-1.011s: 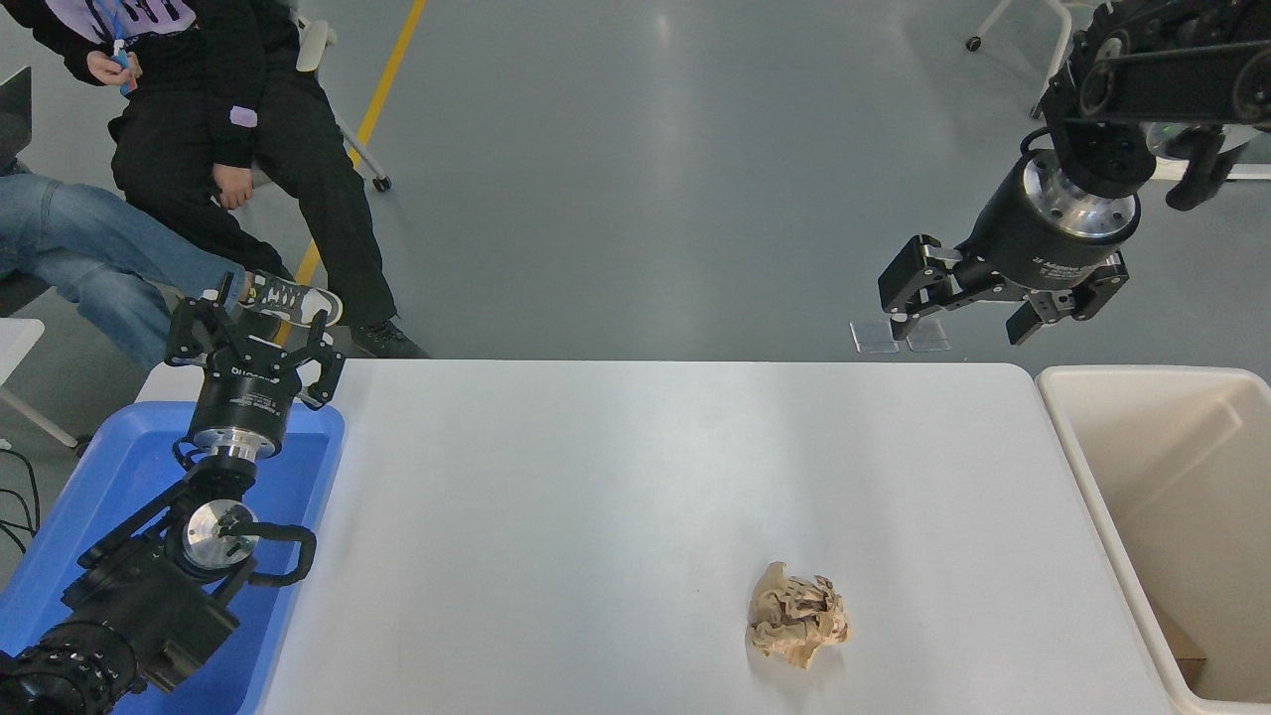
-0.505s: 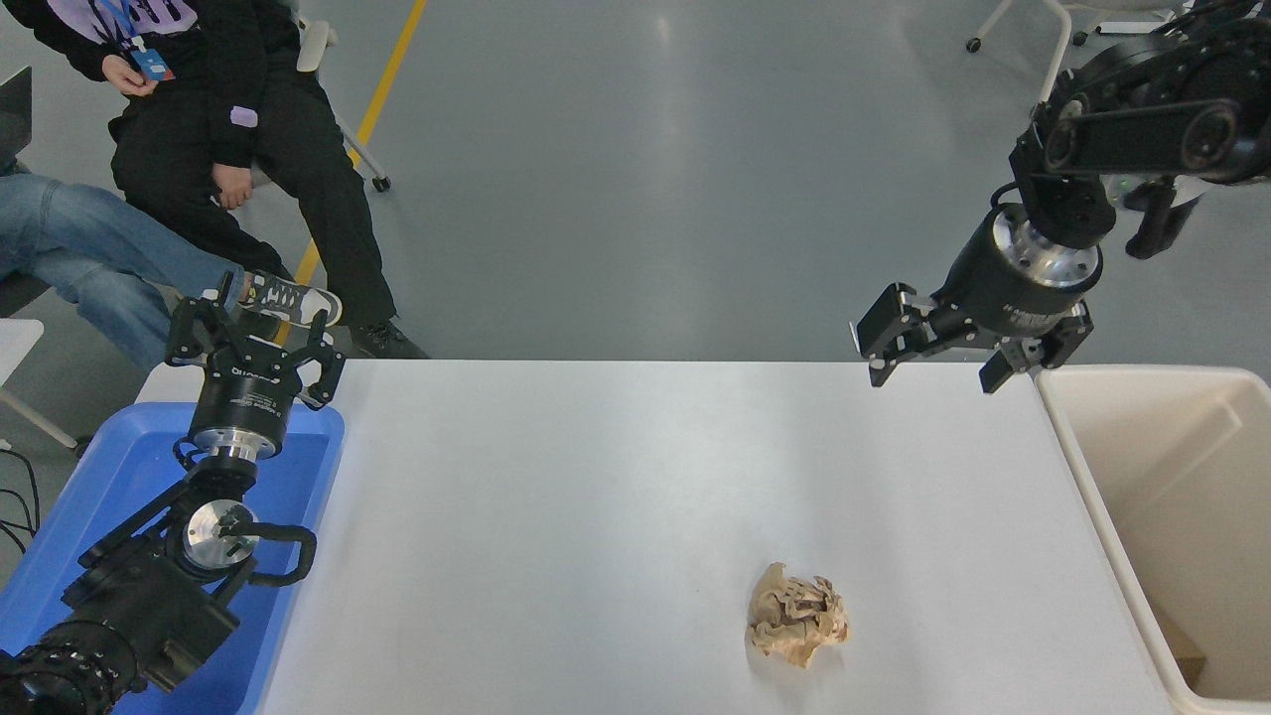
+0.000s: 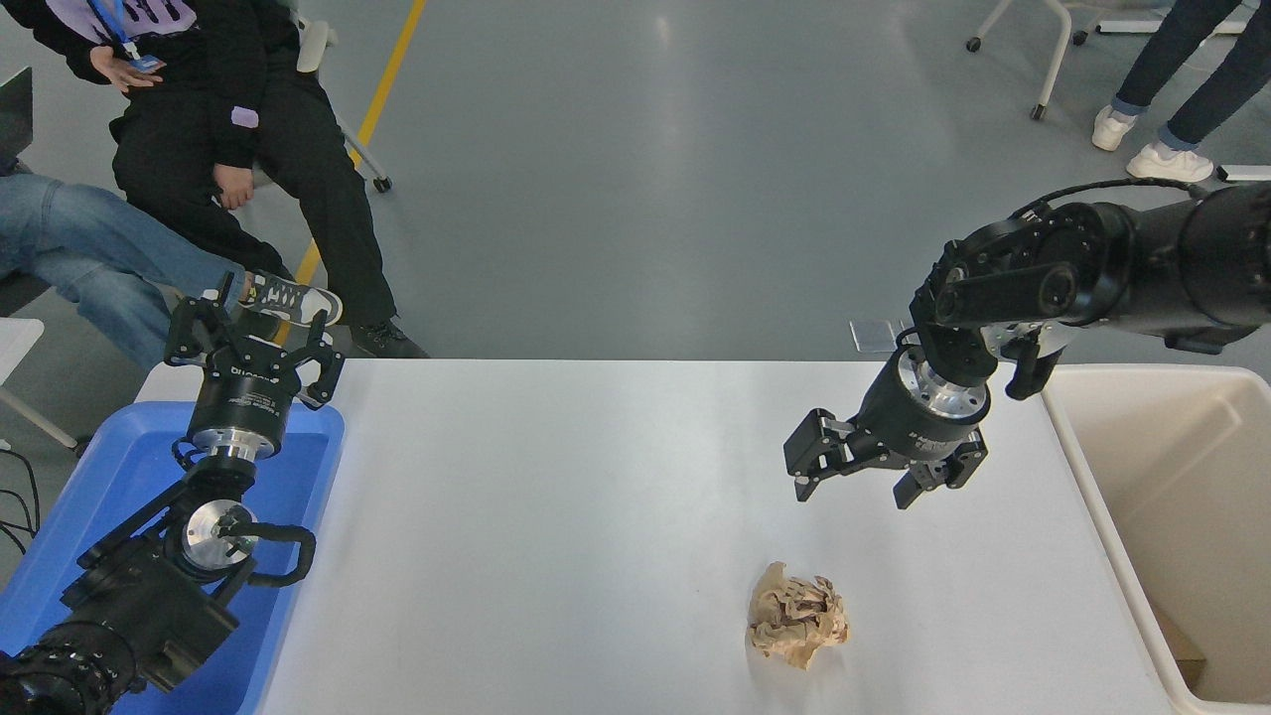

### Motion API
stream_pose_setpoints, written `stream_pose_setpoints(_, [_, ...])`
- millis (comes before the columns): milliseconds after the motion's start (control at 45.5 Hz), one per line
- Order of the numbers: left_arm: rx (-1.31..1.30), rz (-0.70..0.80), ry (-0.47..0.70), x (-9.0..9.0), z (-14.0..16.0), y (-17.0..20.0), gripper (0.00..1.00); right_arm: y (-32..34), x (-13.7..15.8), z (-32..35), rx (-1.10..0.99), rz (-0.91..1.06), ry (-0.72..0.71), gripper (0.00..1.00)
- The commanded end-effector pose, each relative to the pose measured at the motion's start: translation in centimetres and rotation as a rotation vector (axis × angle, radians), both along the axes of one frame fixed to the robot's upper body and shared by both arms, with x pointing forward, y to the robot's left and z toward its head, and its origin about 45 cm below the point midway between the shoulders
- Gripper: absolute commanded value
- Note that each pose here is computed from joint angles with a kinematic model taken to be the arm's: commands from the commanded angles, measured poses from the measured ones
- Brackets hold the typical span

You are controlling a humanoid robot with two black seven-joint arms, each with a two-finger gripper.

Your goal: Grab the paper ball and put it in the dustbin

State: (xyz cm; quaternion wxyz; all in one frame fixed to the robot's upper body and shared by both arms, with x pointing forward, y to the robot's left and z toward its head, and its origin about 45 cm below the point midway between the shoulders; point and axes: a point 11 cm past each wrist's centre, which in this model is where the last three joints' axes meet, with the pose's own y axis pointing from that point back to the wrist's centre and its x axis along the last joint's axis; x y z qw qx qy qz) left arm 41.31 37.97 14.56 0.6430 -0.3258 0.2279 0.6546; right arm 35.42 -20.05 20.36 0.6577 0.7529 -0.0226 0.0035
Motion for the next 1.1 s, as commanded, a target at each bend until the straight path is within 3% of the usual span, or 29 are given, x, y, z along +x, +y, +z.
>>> stream_pose_setpoints(0, [0.001,0.000,0.000,0.0,0.0,0.0,0.99,1.3,-1.7,-4.6,0.033,-0.025,-0.038,1.00])
stream_pose_setpoints(418, [0.000,0.001,0.000,0.0,0.0,0.0,0.99,2.3,-4.9,-9.5,0.030,-0.018,0.013,1.00])
stream_pose_setpoints(747, [0.001,0.000,0.000,0.0,0.0,0.0,0.99,1.6,-5.0,-11.1,0.009,-0.043,-0.057,1.00])
stream_pose_setpoints(1077, [0.000,0.001,0.000,0.0,0.0,0.0,0.99,0.2,-6.2,-12.9,-0.071,-0.054,-0.034,1.00])
